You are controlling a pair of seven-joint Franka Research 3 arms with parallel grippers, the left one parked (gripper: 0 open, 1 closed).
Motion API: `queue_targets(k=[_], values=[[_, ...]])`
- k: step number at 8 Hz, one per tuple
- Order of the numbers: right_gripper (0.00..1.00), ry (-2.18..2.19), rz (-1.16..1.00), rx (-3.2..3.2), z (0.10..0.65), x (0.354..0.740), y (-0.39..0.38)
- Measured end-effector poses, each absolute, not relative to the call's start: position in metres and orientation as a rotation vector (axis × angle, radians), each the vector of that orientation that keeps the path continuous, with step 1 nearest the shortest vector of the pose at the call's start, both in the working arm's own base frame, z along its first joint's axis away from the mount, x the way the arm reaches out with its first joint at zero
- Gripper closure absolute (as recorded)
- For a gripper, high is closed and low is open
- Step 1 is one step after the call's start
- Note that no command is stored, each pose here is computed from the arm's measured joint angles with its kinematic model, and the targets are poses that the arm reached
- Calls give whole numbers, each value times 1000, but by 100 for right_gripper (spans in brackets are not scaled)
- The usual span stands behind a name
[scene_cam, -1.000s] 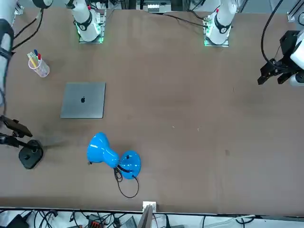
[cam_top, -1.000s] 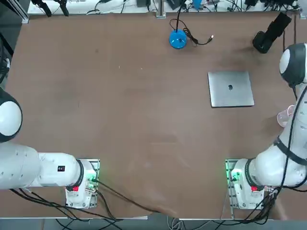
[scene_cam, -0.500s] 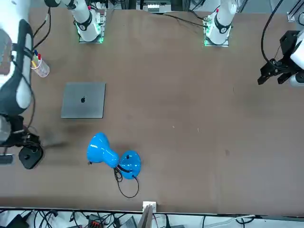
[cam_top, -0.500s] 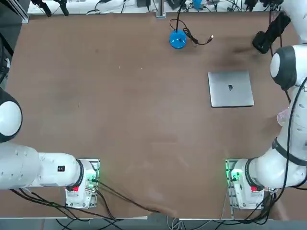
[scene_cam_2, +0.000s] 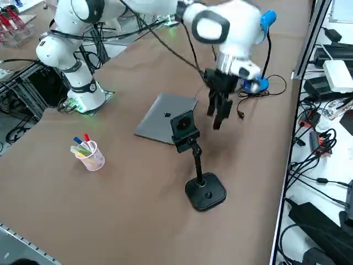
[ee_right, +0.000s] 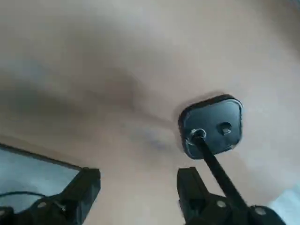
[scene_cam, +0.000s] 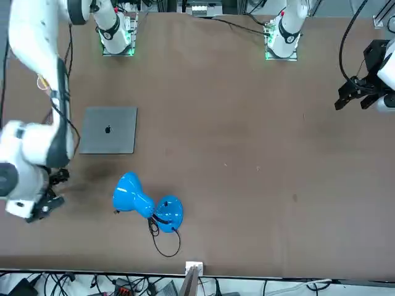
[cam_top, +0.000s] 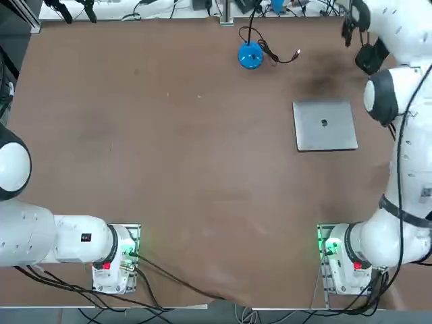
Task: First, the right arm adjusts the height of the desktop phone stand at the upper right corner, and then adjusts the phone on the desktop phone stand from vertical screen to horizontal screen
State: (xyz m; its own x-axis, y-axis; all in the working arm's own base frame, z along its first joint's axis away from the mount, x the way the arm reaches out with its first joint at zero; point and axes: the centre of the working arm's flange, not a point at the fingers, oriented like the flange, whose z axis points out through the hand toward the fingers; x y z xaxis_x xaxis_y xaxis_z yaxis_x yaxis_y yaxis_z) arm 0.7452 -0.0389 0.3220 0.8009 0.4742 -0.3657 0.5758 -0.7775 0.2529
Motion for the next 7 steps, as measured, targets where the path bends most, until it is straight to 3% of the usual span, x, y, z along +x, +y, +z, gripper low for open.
queue_targets(k=[3, 7], values=[[0, 939, -636, 2402, 271, 739, -30], [0, 1043, -821, 2138, 265, 736, -43]])
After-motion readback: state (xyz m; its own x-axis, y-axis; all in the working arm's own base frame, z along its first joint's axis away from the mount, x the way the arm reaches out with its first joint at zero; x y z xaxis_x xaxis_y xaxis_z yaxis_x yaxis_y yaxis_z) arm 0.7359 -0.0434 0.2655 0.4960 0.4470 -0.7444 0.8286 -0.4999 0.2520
